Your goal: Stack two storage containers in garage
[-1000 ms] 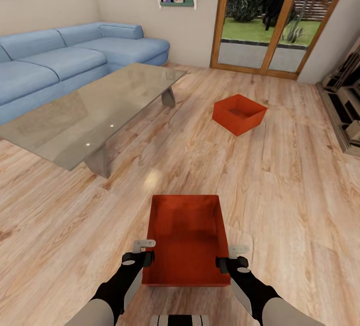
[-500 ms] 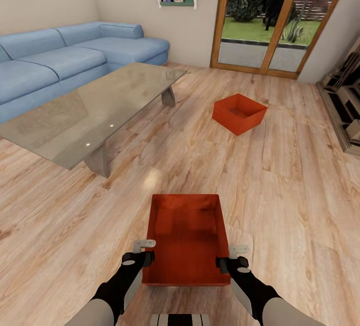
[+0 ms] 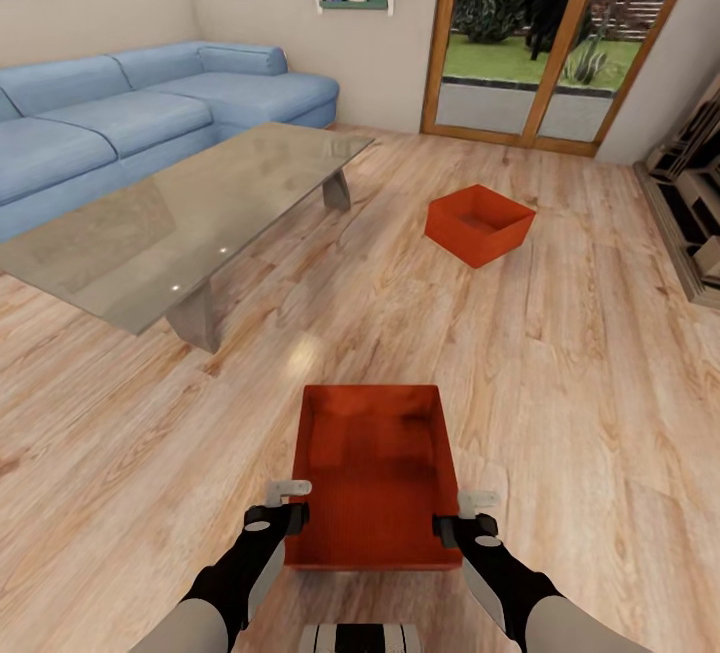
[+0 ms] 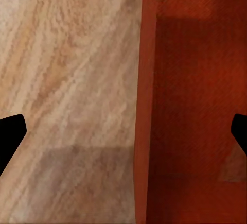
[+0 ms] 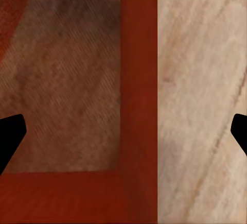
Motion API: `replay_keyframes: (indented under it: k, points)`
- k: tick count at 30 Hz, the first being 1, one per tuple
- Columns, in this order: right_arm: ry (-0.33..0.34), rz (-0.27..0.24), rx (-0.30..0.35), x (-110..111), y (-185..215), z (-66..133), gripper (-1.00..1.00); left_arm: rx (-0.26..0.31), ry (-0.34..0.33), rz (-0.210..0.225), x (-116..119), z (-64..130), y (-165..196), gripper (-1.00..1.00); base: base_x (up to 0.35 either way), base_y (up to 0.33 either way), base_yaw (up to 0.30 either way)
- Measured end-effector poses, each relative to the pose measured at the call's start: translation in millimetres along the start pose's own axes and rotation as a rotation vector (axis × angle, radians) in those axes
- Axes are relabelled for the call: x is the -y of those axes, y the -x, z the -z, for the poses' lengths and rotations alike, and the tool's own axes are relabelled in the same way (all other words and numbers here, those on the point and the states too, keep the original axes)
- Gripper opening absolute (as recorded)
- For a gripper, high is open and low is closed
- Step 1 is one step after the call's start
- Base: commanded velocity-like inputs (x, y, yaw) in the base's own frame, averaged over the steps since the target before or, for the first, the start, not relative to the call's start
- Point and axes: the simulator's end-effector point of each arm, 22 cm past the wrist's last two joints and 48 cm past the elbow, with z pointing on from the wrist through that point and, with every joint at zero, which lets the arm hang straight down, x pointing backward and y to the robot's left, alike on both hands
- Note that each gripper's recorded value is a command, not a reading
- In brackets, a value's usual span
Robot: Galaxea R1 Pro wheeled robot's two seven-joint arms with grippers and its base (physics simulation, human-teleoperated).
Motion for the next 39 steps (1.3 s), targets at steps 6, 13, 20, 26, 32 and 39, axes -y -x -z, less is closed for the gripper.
replay_keyframes:
  k: [6,13,20,26,32,39]
  points:
    - [0.001,0.0,0.001,-1.6,-7.1,-8.6,1.0,-0.001,0.001,-0.001,-0.2,-8.8,-7.6,1.0,0.0,0.0,0.0]
    - [0.001,-0.002,0.001,-1.9,-7.1,-8.6,1.0,0.002,0.001,-0.001,-0.5,-8.8,-6.6,1.0,0.0,0.0,0.0]
    - [0.001,-0.002,0.001,-1.8,-7.1,-8.6,1.0,0.002,0.001,-0.001,-0.5,-8.8,-6.5,1.0,0.0,0.0,0.0]
    - [0.001,-0.002,0.001,-1.8,-7.1,-8.6,1.0,0.002,0.001,-0.001,-0.5,-8.8,-6.5,1.0,0.0,0.0,0.0]
    - [0.0,-0.002,0.001,-1.7,-7.1,-8.6,1.0,0.001,0.001,-0.001,-0.5,-8.8,-6.7,1.0,0.0,0.0,0.0]
    - [0.001,-0.002,0.001,-2.5,-7.0,-8.5,1.0,-0.004,0.001,-0.002,-0.5,-8.8,-7.8,1.0,0.0,0.0,0.0]
